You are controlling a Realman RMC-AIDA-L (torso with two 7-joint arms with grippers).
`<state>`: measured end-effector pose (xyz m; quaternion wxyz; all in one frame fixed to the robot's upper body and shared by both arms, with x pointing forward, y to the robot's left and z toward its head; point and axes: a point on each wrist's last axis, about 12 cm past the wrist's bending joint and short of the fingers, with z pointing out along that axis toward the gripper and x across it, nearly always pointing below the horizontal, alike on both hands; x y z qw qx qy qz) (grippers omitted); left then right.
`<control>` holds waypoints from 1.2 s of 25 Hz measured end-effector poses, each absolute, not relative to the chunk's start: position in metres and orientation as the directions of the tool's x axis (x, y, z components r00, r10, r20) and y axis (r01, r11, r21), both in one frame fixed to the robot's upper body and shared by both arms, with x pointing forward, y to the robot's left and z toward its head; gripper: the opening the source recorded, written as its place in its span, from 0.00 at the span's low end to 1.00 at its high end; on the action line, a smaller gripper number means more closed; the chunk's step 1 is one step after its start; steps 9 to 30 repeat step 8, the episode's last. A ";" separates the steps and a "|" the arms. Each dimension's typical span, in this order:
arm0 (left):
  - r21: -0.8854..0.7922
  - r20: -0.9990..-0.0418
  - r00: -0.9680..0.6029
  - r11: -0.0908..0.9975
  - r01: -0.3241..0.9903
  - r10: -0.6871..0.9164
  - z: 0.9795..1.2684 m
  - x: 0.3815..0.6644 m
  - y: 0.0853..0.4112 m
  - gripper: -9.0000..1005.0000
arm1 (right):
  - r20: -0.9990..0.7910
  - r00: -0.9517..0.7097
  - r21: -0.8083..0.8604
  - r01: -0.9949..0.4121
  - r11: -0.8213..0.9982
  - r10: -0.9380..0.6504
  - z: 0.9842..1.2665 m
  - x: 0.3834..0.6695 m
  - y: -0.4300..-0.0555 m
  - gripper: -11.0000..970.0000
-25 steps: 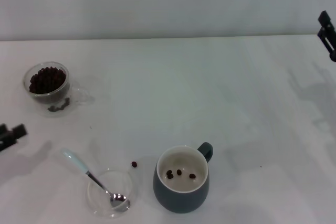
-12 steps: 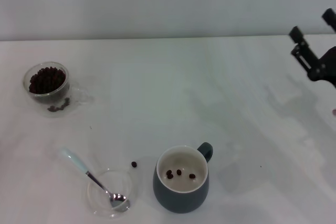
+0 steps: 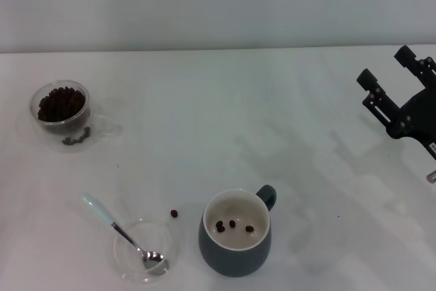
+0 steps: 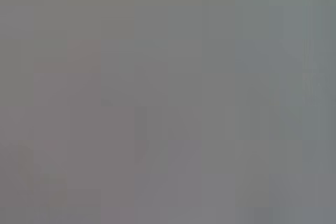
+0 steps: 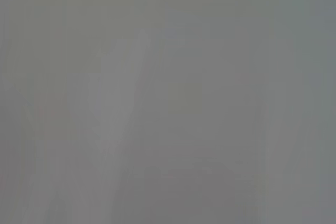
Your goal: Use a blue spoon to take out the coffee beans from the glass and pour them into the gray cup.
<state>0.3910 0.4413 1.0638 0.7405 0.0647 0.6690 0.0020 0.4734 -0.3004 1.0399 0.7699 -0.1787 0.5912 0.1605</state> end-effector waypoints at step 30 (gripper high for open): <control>0.088 -0.979 0.180 0.994 -0.058 0.097 1.060 0.392 0.445 0.71 | -0.978 0.172 0.019 -0.482 0.876 0.116 1.033 0.461 -0.303 0.76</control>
